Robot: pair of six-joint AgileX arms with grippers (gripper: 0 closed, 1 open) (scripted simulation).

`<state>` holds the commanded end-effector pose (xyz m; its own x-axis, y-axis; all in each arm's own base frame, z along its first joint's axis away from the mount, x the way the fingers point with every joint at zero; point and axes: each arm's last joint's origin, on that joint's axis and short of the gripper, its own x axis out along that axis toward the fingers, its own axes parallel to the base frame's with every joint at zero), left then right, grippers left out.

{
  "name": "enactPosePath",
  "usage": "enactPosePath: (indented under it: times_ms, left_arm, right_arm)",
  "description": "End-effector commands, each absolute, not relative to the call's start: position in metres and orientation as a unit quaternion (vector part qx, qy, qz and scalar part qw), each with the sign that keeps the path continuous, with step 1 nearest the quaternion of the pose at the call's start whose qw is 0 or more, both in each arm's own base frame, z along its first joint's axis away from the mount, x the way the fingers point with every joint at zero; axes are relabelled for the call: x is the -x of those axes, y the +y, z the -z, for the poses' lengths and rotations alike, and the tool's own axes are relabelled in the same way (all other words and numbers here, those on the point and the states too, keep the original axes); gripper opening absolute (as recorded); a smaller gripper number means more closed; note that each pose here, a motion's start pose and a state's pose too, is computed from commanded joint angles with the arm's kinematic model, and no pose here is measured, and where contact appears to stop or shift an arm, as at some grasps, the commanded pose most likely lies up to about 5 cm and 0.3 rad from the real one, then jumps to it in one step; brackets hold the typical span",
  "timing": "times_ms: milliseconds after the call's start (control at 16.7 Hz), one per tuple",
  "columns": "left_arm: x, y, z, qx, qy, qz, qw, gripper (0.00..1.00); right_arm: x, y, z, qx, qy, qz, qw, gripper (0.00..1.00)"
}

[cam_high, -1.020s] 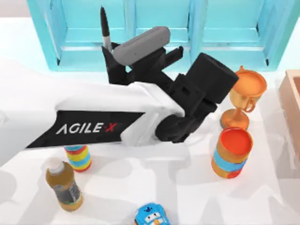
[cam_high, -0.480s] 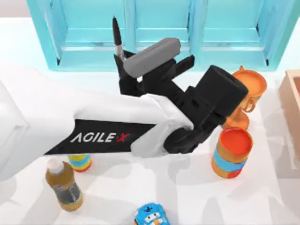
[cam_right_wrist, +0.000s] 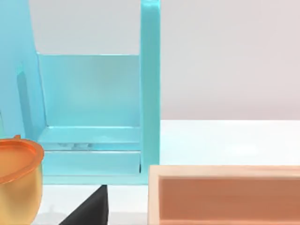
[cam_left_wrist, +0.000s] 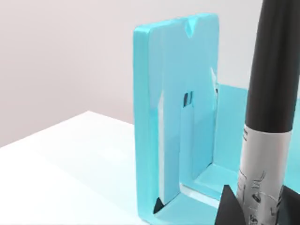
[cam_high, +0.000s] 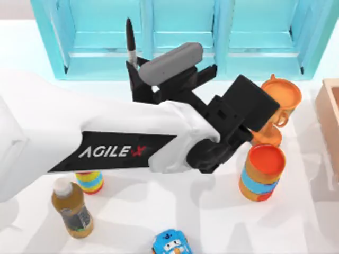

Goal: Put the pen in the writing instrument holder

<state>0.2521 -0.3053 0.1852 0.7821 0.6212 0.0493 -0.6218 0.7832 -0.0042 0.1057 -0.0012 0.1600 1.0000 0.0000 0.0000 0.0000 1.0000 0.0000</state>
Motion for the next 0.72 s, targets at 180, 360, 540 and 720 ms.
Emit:
enactPosePath:
  times_ms: [180,360,540,720]
  left_arm:
    - [-0.2521,-0.3053,-0.1852,-0.006,-0.024,-0.329,0.944,0.08]
    - [-0.2521,-0.3053,-0.1852,-0.006,-0.024,-0.329,0.944,0.30]
    - [-0.2521,-0.3053,-0.1852,-0.006,-0.024,-0.329,0.944,0.53]
    - [-0.2521,-0.3053,-0.1852,-0.006,-0.024,-0.329,0.944,0.75]
  right_arm:
    - [-0.1057,-0.0012,-0.1600,0.000,0.000,0.000,1.000,1.00]
    - [-0.1057,-0.0012,-0.1600,0.000,0.000,0.000,1.000,1.00]
    - [-0.1057,-0.0012,-0.1600,0.000,0.000,0.000,1.000,1.00]
    - [-0.1057,-0.0012,-0.1600,0.000,0.000,0.000,1.000,1.00]
